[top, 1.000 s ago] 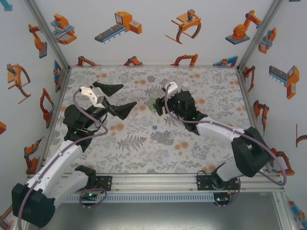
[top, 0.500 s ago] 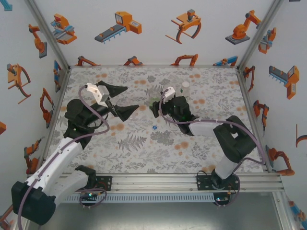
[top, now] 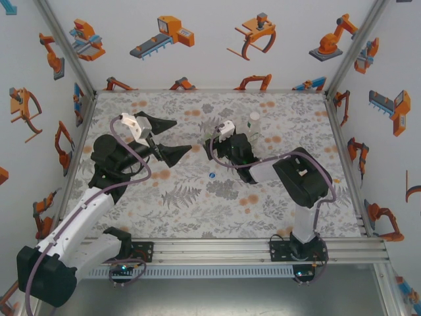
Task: Screw on the bottle caps
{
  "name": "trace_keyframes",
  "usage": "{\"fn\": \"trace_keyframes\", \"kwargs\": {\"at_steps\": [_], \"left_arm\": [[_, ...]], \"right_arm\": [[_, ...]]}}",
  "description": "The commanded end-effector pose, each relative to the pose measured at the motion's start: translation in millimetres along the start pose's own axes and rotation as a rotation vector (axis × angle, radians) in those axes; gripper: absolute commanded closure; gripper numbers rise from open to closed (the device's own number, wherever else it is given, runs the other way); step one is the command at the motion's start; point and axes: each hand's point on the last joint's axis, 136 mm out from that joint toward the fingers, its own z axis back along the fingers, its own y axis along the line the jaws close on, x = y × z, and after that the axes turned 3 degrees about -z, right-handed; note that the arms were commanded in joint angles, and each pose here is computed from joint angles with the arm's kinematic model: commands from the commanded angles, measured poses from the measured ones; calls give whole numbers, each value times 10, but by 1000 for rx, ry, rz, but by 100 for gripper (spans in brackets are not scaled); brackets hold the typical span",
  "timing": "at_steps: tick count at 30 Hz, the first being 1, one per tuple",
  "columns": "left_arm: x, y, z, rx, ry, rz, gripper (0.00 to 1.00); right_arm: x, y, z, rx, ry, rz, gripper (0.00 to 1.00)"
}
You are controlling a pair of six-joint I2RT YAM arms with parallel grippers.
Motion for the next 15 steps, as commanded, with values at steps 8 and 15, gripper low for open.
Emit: {"fn": "trace_keyframes", "kwargs": {"at_steps": [8,15], "left_arm": [[114,-24,-35,-24,-4,-31,3],[87,-35,-46,-29,7,-35,3]], "right_arm": [[138,-37,-54,-10,-62,18,34],[142,-9,-126,10,-69,14,33]]}}
